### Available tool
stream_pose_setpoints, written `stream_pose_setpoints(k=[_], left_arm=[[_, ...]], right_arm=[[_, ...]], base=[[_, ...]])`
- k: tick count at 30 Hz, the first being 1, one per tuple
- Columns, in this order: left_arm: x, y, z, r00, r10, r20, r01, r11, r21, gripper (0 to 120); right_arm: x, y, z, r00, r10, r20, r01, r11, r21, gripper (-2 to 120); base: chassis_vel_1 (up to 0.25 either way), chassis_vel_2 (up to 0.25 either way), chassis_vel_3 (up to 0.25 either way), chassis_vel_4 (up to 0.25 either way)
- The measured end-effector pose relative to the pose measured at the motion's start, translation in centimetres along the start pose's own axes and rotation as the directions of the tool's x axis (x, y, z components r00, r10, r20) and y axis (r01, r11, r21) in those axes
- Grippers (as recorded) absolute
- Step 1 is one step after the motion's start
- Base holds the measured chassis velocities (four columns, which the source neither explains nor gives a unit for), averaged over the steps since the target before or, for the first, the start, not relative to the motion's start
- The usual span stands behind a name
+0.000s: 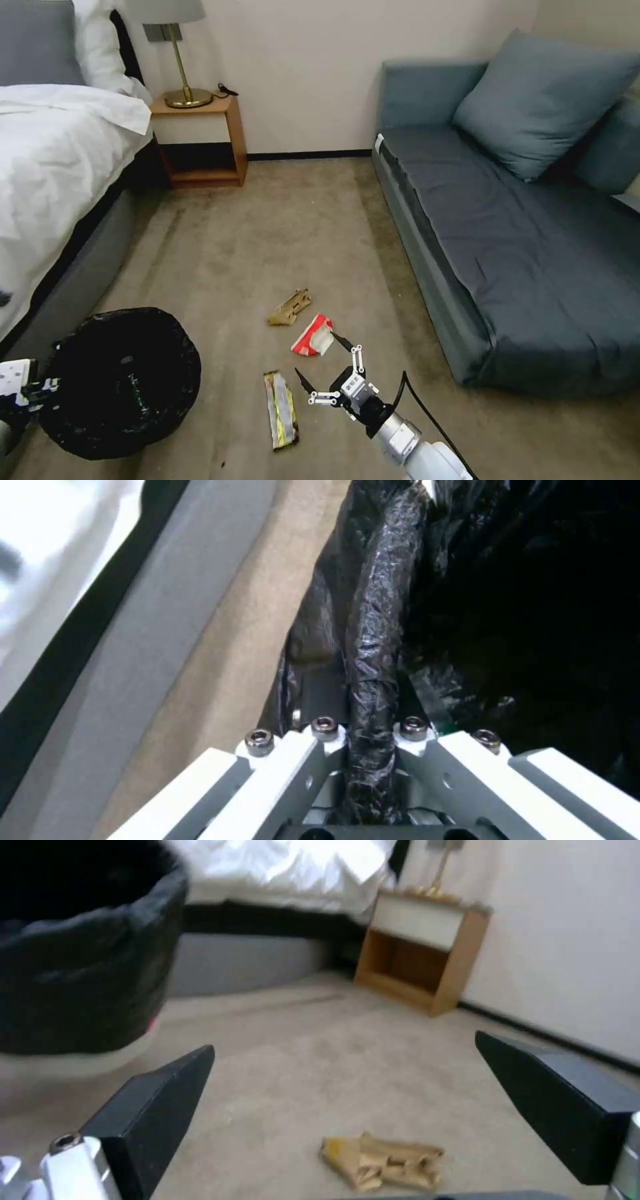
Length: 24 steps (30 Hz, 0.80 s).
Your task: Pick up the trash bin, then pick up the garbage on the floor and place it into the trash bin.
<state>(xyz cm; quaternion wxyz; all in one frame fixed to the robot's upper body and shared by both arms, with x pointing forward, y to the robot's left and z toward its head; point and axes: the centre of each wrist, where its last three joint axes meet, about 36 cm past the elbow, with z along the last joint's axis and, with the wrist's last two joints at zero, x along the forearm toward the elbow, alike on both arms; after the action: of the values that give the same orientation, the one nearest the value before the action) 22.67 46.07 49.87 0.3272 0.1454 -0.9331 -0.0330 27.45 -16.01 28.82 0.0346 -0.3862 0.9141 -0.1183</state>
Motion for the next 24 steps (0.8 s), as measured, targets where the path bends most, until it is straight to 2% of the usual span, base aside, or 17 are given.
stream_pose_setpoints(k=[3,7,9,11,13,20,24], left_arm=[[-0.1,0.0,-0.1,1.000,0.001,0.001,-0.001,1.000,0.000,2],[-0.1,-0.1,-0.1,1.000,0.004,0.003,-0.004,1.000,-0.001,2],[0.0,-0.3,-0.3,1.000,0.006,0.009,-0.005,1.000,-0.004,2],[0.1,-0.4,-0.4,1.000,0.007,0.013,-0.007,1.000,-0.006,2],[0.4,-0.5,-0.5,1.000,0.009,0.018,-0.009,1.000,-0.009,2],[0.6,-0.7,-0.8,1.000,0.008,0.028,-0.008,1.000,-0.016,2],[1.5,-1.6,-1.3,0.998,0.021,0.057,-0.020,1.000,-0.022,2]], right_arm=[[0.1,-0.1,0.2,0.999,-0.035,-0.023,0.035,0.999,-0.026,100],[-0.2,-0.3,0.4,0.983,-0.103,-0.152,0.091,0.992,-0.087,100],[-1.0,-0.2,0.0,0.950,-0.150,-0.275,0.117,0.984,-0.136,100],[-1.4,-0.3,-0.1,0.936,-0.164,-0.311,0.123,0.982,-0.146,100],[-3.0,-0.3,-0.3,0.887,-0.206,-0.413,0.135,0.971,-0.196,100],[-6.5,-0.2,0.4,0.828,-0.252,-0.501,0.130,0.955,-0.266,100],[-8.6,0.8,0.9,0.781,-0.258,-0.569,0.104,0.951,-0.290,100]], base=[[-0.149,0.132,0.151,-0.138],[-0.054,0.062,0.075,-0.051],[0.000,0.000,0.000,0.000],[0.000,0.000,0.000,0.000],[0.000,0.000,0.000,0.000],[0.000,0.000,0.000,0.000],[0.000,0.000,0.000,0.000]])
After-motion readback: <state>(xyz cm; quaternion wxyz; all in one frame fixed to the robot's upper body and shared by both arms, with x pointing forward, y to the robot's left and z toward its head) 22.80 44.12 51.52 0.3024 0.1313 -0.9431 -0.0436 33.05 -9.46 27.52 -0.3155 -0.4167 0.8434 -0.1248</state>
